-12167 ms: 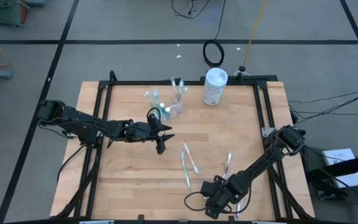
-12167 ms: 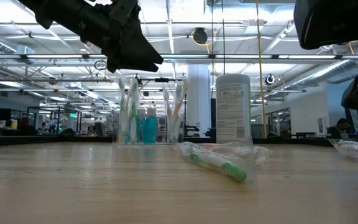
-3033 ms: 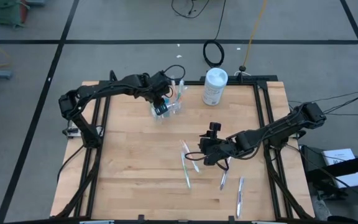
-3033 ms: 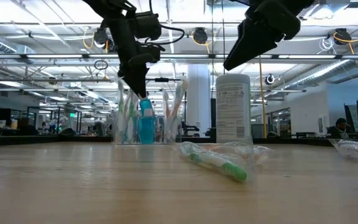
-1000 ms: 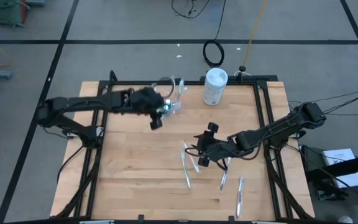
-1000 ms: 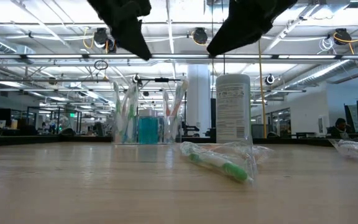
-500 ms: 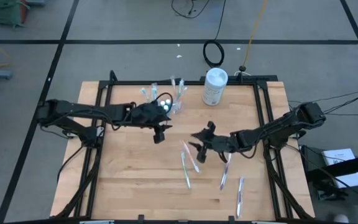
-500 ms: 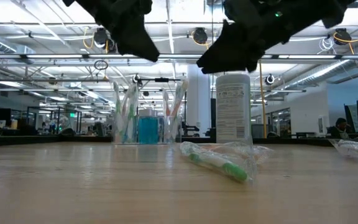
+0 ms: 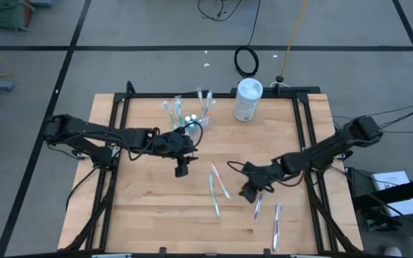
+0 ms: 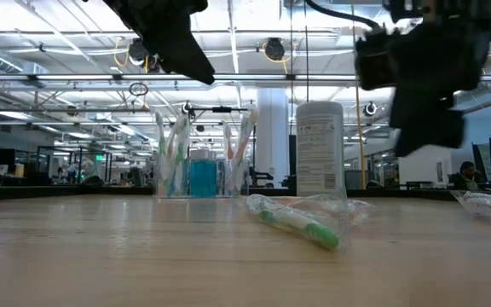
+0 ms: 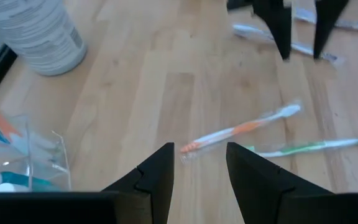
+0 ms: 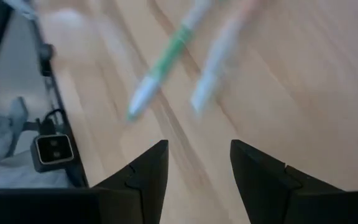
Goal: Pick & Place toothbrushing station
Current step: Put the purple toothbrush into the transparent organizer
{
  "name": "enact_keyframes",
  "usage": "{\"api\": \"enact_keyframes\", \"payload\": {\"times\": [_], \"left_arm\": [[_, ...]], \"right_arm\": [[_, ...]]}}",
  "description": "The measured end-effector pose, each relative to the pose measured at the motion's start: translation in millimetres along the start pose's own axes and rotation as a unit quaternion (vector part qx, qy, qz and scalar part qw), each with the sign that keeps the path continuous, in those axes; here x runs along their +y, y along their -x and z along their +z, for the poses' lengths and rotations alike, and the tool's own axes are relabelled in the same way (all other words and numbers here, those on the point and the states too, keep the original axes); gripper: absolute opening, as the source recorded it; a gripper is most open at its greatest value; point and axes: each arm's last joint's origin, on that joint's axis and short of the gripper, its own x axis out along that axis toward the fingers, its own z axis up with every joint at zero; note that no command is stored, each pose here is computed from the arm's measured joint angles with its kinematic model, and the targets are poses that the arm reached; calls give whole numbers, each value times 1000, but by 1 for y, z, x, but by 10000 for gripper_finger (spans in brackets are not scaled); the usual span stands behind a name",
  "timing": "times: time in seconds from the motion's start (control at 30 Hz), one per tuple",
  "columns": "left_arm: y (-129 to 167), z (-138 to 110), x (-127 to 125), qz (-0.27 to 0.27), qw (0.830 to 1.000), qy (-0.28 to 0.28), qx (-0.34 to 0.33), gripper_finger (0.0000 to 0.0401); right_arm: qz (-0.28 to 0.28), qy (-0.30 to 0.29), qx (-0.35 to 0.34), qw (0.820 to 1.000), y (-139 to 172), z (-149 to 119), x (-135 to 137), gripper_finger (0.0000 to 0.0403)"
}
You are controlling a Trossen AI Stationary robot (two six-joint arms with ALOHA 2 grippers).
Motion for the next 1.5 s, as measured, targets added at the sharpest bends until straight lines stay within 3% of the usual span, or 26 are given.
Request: {"api": "enact_keyframes", "payload": {"times": [0.2, 0.37, 0.47, 0.87, 1.03, 1.27, 1.5], "left_arm": [[0, 0, -2, -2, 1000, -5, -1, 152], [0, -1, -2, -2, 1000, -1, 4, 152], [0, -1, -2, -2, 1000, -1, 4, 152], [0, -1, -2, -2, 1000, 0, 3, 152], [0, -1, -2, -1, 1000, 13, 5, 152], [0, -4, -1, 1, 1000, 14, 22, 152], [0, -5, -1, 5, 1000, -1, 25, 152]], "right_arm": [[-75, -107, 46, 990, 40, -17, -1, 164], [-193, -207, 66, 957, 59, -43, -14, 164], [-224, -241, 79, 941, 59, -53, -15, 164], [-260, -229, 41, 937, 31, -49, -22, 164], [-242, -215, 39, 945, 18, -43, -22, 164], [-265, -230, 56, 935, 10, -45, -27, 164], [-284, -226, 22, 932, 10, -44, -31, 164]]}}
